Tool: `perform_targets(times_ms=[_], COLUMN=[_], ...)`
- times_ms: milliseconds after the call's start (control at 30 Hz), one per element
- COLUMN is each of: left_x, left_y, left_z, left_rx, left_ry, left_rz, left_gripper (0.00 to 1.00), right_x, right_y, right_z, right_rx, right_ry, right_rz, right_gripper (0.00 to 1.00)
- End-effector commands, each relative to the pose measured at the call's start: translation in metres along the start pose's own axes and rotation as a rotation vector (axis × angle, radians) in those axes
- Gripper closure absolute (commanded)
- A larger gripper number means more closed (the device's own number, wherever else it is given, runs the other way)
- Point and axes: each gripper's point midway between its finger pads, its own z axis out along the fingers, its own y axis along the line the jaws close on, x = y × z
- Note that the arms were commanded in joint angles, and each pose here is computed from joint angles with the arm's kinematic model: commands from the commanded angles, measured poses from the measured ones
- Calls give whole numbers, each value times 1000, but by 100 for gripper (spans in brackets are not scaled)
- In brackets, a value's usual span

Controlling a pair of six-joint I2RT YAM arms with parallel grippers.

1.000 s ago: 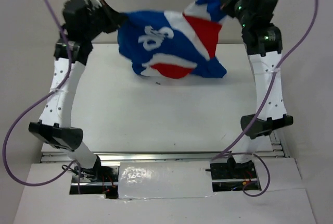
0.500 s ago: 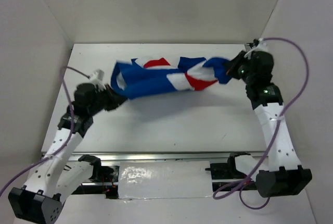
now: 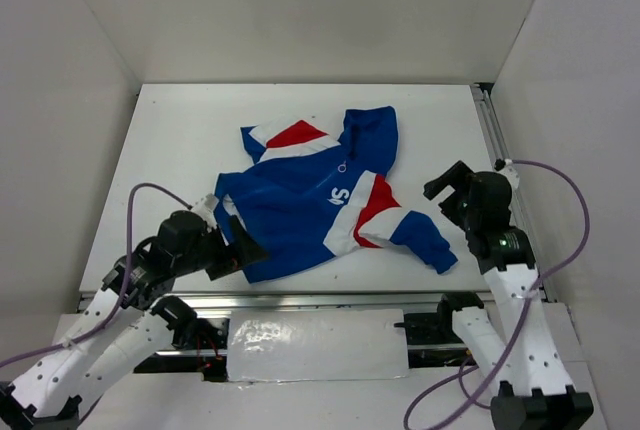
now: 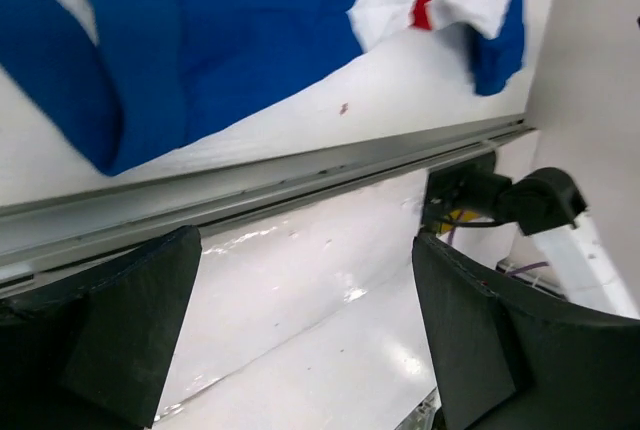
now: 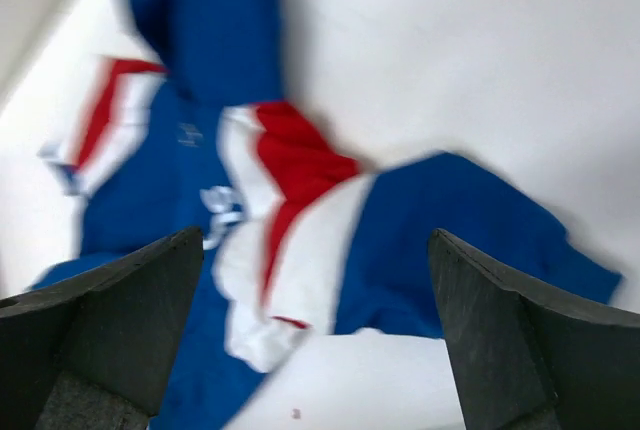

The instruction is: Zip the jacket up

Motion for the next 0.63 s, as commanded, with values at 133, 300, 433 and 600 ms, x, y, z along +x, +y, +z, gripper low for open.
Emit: perform_targets(times_ms=[133,300,433,600], left_x=[-38,-57,-69,-72], left_y=[-20,-34,-42,-44], left_z=[0,-2,-9,-15], left_rx=[-77,-51,4,24], left_ry=[-108,-193,-280,-309], left_rz=[37,81,124,130], left_gripper=[1,1,1,1], right_x=[-34,-49,-58,-56], right_y=[39,46,42,45], right_z=[-32,-44,-51,-52], right_rx=[-151,-212,-212,-246], right_ry=[-153,-246,-318,-328], right_rz=[-49,-19,-15,-29], right_gripper=[0,0,0,0])
